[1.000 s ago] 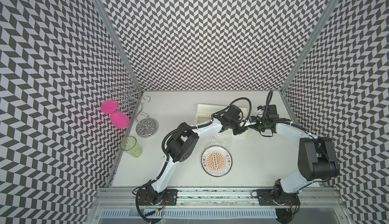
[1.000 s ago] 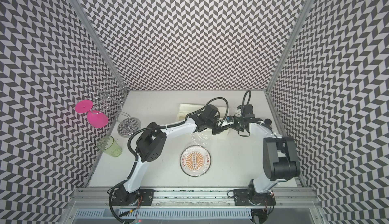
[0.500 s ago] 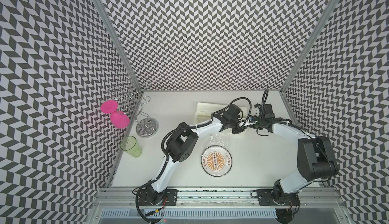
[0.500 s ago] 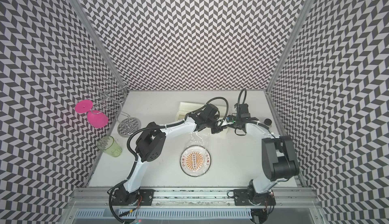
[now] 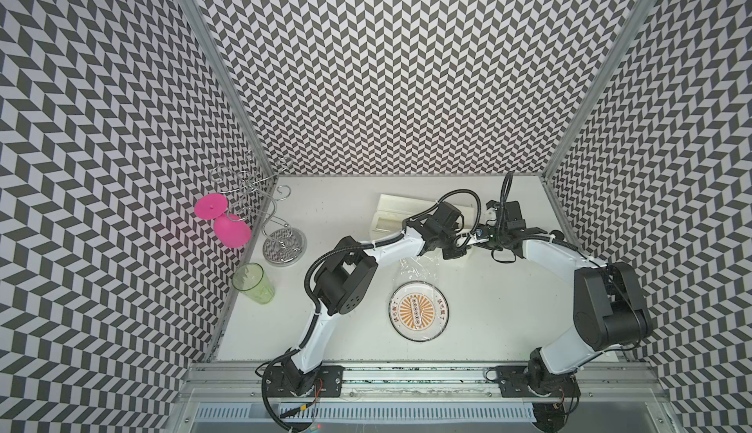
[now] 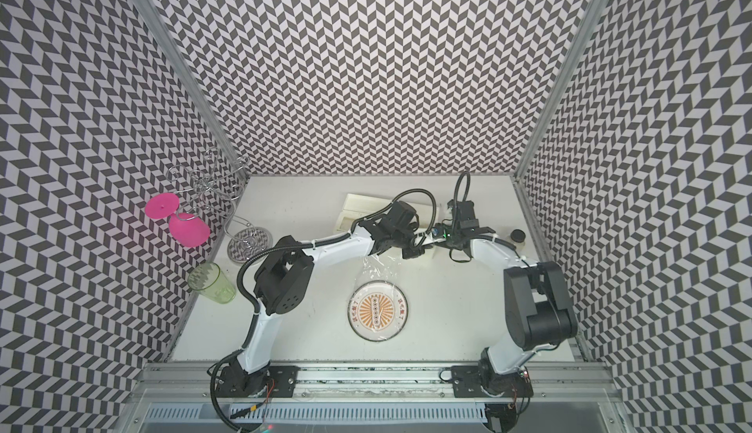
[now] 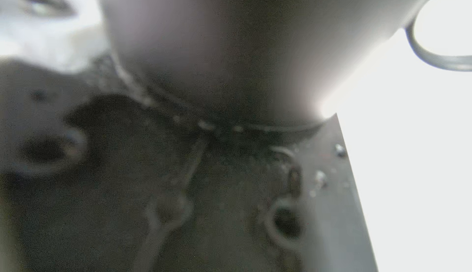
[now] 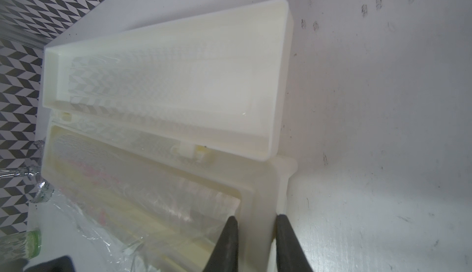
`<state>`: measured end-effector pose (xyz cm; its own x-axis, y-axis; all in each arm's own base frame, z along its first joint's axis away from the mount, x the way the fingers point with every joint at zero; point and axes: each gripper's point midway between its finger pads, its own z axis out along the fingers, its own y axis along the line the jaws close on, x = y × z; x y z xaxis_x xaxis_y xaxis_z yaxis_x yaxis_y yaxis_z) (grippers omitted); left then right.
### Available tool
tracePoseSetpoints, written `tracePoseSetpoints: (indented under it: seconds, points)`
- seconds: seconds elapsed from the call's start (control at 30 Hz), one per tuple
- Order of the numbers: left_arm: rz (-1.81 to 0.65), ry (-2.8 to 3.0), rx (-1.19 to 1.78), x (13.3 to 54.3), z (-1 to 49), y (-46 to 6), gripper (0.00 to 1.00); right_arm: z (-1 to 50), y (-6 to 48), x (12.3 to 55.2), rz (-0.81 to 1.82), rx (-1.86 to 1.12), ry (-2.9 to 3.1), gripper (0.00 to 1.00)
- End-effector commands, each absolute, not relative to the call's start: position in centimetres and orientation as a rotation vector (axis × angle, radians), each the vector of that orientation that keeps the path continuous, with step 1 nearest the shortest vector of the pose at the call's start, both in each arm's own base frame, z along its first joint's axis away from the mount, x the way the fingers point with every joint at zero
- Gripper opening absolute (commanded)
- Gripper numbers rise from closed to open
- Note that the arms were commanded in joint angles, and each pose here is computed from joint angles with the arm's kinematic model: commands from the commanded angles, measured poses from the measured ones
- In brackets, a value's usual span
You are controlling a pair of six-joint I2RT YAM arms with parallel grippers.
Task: Wrap the plate with plastic wrap
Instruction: Tear off the plastic wrap from the plastic wrap cutting box.
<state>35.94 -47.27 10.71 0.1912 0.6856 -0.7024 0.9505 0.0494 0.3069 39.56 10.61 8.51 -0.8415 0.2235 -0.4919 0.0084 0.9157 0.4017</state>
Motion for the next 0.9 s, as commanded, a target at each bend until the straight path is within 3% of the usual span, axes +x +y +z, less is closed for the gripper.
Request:
tracePoseSetpoints:
  seconds: [0.0,0.1,0.27,0.4,0.5,0.73,0.87]
  points:
    - [-0.362,1.741,1.643,38.9,9.6,-41.8,0.04,2.6,7.0,34.1,0.382,0.277,2.794,0.26]
    - [-0.436,1.754,1.648,37.9,8.3,-43.0,0.05,4.8,10.3,34.2,0.664,0.253,2.741,0.28]
    - [-0.465,1.768,1.647,37.3,7.3,-43.7,0.04,6.1,11.7,33.7,0.693,0.218,2.735,0.29]
    - [-0.473,1.763,1.632,37.5,7.8,-44.1,0.04,3.4,11.9,32.3,0.661,0.253,2.806,0.3]
    - [-0.467,1.762,1.627,37.7,7.9,-44.0,0.03,0.8,10.6,30.9,0.549,0.283,2.873,0.3]
    - [-0.331,1.756,1.606,39.8,9.8,-42.3,0.04,-2.1,4.5,28.7,0.015,0.308,2.984,0.25]
    - [-0.242,1.757,1.596,41.6,11.4,-40.4,0.05,-2.0,3.3,28.8,-0.073,0.331,2.983,0.23]
